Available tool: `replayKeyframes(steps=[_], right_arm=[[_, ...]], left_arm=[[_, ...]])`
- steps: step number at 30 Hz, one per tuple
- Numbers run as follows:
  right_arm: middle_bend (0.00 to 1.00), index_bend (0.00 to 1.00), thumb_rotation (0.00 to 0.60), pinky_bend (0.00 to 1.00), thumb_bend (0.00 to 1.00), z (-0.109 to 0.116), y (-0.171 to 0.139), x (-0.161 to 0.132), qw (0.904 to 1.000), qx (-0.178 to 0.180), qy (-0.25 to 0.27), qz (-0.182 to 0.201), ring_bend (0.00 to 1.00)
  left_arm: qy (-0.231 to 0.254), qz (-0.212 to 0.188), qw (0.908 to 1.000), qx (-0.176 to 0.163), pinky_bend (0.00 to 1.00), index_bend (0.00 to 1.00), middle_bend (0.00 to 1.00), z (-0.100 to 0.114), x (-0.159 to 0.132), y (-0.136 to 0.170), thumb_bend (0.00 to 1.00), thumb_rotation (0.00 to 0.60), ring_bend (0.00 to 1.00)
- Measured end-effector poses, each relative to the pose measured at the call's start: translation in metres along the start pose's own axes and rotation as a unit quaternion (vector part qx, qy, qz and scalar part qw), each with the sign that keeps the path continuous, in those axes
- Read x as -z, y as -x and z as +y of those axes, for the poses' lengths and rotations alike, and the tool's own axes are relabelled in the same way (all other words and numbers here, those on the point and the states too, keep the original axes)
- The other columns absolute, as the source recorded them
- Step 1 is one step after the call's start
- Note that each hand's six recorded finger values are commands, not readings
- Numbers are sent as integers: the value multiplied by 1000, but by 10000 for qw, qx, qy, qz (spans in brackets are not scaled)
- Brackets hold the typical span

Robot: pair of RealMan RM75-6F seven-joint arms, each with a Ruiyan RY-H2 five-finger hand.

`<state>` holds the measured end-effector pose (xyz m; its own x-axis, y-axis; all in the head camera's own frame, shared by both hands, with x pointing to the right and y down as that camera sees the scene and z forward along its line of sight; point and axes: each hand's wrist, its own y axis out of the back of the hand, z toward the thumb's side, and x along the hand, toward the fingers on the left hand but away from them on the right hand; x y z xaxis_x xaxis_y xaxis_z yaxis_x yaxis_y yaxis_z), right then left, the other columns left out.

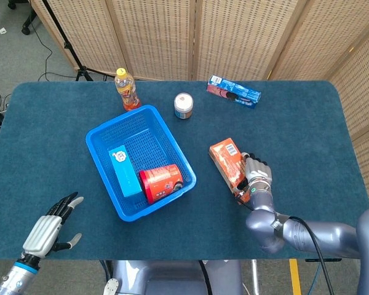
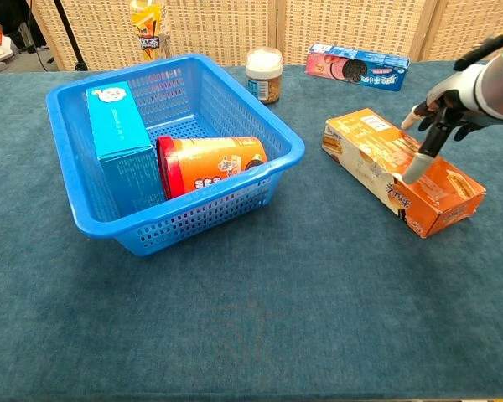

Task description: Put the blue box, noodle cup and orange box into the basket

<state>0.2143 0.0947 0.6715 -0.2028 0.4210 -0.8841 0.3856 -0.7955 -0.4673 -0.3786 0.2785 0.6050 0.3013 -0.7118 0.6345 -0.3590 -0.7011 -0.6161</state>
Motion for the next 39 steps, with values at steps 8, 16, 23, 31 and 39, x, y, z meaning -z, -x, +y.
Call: replayKeyframes(steps=[8, 16, 23, 31, 39], right_arm=[[0, 0, 600, 0, 184, -18, 5, -3, 9997, -181, -78, -119, 0], [0, 0, 600, 0, 201, -23, 17, -1, 9998, -161, -58, -58, 0], [0, 0, 600, 2, 229, -23, 28, 1, 9999, -77, -113, -2, 0], [255, 295, 600, 346, 262, -13, 33, 7, 9997, 198, 74, -125, 184], [371, 464, 600, 456, 311, -5, 32, 13, 9986, 432, 262, -172, 316]], left_arm=[[28, -3, 10000, 21, 127, 76, 0, 0, 1, 0, 313, 600, 4], [-18, 31, 10000, -2, 126, 76, 0, 0, 2, -1, 314, 600, 4], [-59, 82, 9999, 5, 127, 76, 0, -2, 3, -2, 315, 600, 4], [-61, 94, 9999, 4, 127, 76, 0, -2, 4, -3, 319, 600, 5], [-56, 65, 9999, -59, 127, 76, 0, 1, 2, -2, 321, 600, 5]])
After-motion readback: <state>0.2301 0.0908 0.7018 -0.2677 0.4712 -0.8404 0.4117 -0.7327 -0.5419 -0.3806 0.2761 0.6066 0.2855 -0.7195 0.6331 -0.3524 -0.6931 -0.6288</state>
